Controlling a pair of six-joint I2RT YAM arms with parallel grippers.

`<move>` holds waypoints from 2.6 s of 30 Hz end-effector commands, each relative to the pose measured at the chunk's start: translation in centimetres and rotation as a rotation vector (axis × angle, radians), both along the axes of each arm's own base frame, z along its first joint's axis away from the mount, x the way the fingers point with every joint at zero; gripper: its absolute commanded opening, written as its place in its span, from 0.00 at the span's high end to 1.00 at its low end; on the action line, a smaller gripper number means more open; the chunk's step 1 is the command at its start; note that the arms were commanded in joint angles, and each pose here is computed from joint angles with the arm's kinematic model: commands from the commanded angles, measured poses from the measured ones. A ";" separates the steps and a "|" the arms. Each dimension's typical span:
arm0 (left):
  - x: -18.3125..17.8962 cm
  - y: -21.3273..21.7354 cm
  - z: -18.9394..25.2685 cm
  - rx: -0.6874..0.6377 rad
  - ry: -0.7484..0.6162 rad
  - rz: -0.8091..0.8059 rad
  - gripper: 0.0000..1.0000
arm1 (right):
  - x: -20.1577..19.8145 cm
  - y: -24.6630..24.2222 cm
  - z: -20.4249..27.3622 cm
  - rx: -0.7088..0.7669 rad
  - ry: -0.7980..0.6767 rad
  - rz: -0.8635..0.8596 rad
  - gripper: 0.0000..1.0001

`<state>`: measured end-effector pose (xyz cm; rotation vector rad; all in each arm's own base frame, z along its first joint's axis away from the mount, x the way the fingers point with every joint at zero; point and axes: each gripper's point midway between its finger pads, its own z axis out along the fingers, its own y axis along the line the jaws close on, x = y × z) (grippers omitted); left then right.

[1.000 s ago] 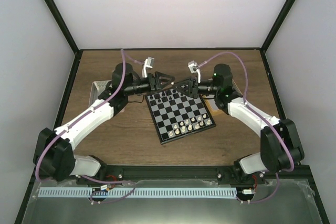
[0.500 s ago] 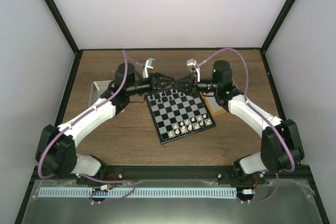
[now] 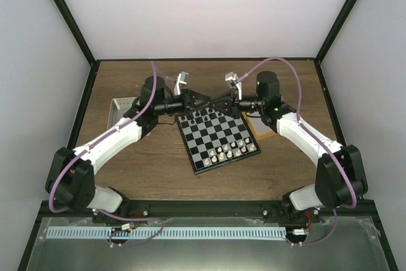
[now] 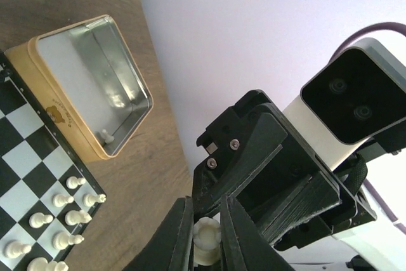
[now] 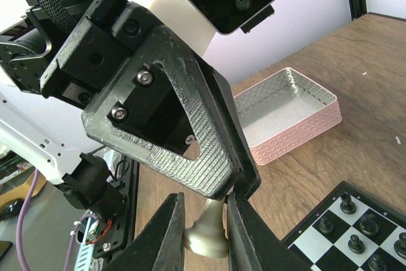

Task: Set up the chess pieces on the board
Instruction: Place the chess piece on the chessboard.

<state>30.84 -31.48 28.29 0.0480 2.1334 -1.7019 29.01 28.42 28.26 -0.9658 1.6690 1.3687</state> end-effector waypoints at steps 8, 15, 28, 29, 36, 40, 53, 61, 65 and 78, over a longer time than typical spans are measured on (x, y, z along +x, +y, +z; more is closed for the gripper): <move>-0.4 0.4 -2.4 0.123 -0.038 0.012 0.96 | 0.1 0.0 1.9 -0.001 -0.046 -0.053 0.39; 1.5 5.0 -5.6 0.429 -0.193 0.228 0.96 | 2.7 -2.2 0.0 -0.037 0.115 -0.342 0.29; -1.7 5.4 -7.8 0.788 -0.438 0.343 0.96 | 4.1 -13.0 -6.2 -0.234 0.436 -1.065 0.28; -1.9 5.4 -7.9 0.800 -0.446 0.351 0.96 | 3.8 -13.8 -6.3 -0.237 0.437 -1.101 0.28; -3.6 5.6 -6.9 0.861 -0.543 0.400 0.96 | 1.7 -17.0 -5.1 -0.170 0.388 -1.229 0.28; -4.5 5.5 -7.9 0.881 -0.554 0.389 0.96 | 0.9 -17.2 -5.0 -0.156 0.373 -1.219 0.27; -7.9 3.1 -15.5 0.935 -0.502 0.207 0.96 | 1.0 -15.2 -8.3 -0.181 0.419 -1.117 0.27; -9.8 3.2 -18.5 0.971 -0.469 0.197 0.96 | 1.0 -15.1 -9.0 -0.183 0.425 -1.111 0.27; -10.9 3.2 -19.8 0.954 -0.449 0.206 0.96 | 1.0 -15.1 -9.5 -0.196 0.429 -1.112 0.27; -12.2 2.4 -22.3 0.936 -0.436 0.151 0.96 | 1.2 -15.0 -10.6 -0.221 0.447 -1.112 0.27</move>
